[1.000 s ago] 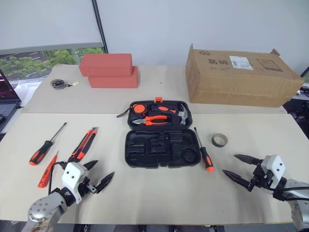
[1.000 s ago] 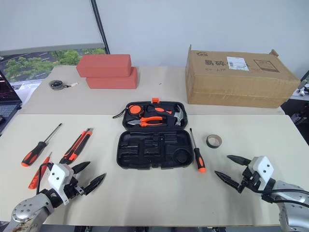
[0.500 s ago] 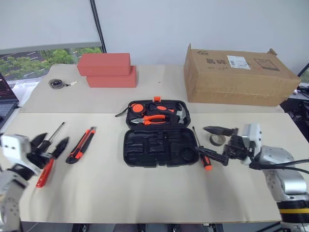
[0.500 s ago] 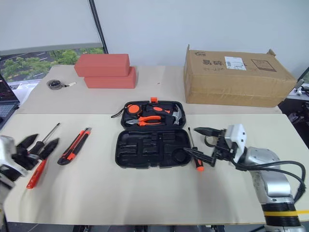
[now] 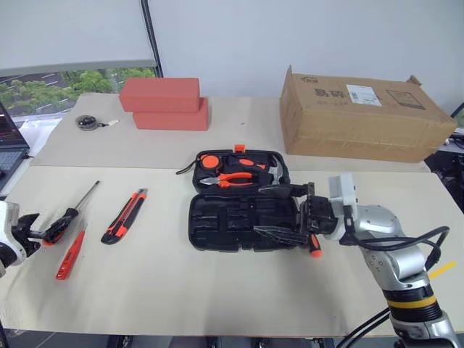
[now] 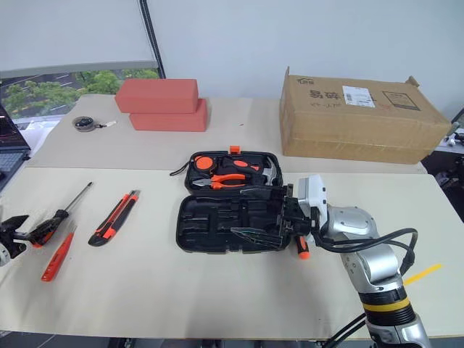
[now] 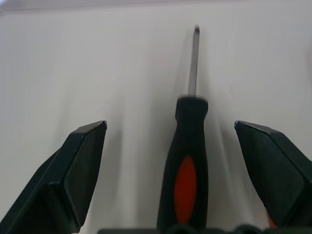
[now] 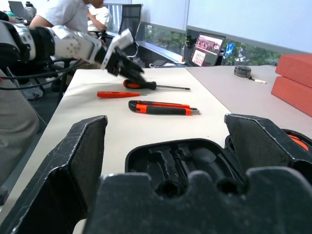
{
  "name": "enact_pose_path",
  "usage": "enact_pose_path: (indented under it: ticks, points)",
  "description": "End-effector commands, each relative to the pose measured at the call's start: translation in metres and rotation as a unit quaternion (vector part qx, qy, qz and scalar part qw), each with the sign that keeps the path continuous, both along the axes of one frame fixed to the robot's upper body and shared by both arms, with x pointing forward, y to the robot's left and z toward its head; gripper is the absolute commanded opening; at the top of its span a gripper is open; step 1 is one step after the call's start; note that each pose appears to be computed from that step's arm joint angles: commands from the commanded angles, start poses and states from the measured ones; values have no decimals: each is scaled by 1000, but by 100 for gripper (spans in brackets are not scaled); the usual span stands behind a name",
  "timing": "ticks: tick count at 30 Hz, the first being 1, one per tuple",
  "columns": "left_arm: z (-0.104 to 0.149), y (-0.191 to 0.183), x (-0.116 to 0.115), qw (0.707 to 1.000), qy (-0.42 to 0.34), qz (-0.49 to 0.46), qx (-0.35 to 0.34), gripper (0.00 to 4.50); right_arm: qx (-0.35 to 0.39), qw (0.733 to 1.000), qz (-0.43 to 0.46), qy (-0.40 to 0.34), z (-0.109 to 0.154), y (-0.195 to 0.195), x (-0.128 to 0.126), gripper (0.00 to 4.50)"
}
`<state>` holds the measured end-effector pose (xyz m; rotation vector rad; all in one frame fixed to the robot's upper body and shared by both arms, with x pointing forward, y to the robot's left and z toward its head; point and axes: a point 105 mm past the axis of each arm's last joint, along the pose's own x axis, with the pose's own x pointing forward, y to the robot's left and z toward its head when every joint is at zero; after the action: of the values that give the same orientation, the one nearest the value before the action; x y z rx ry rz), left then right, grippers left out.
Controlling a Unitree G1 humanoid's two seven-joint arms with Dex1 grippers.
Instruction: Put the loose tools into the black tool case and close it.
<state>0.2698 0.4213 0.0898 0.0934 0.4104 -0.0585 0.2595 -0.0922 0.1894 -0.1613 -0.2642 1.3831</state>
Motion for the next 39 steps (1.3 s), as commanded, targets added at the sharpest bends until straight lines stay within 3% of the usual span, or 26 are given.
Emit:
enact_pose_path:
  ticks: [1, 3, 6, 14, 17, 22, 29, 31, 34, 37, 39]
  points:
    - [-2, 7, 1, 999, 27, -8, 21, 450, -1, 1000, 5, -21, 7, 2, -2, 445]
    - [-3, 9, 2, 999, 29, -3, 16, 450, -2, 1000, 4, -22, 6, 1, -3, 445]
    - [0, 13, 4, 1000, 17, 5, 5, 385, -4, 1000, 0, -21, 4, 0, -4, 450]
    - [11, 14, 3, 1000, -10, -11, 9, 101, -4, 1000, -9, -19, 1, -4, -2, 450]
    - [24, 12, 4, 999, -41, -22, 14, 99, -4, 1000, -10, -19, 2, -5, -2, 450]
    - [90, -18, 25, 980, -177, -93, 20, 99, 3, 1000, -22, -20, 5, -12, 0, 450]
    - [150, -114, 65, 926, -232, -293, 51, 99, -6, 996, -91, 7, 0, -38, 11, 450]
    - [152, -143, 74, 908, -223, -348, 62, 99, -12, 994, -112, 6, -2, -46, 13, 450]
    - [136, -190, 81, 864, -187, -456, 99, 99, -30, 988, -153, 7, -8, -61, 17, 450]
    - [102, -221, 84, 812, -142, -543, 161, 99, -45, 981, -190, 0, -11, -72, 13, 450]
    - [93, -233, 89, 796, -134, -565, 171, 99, -44, 977, -207, -3, -10, -76, 10, 450]
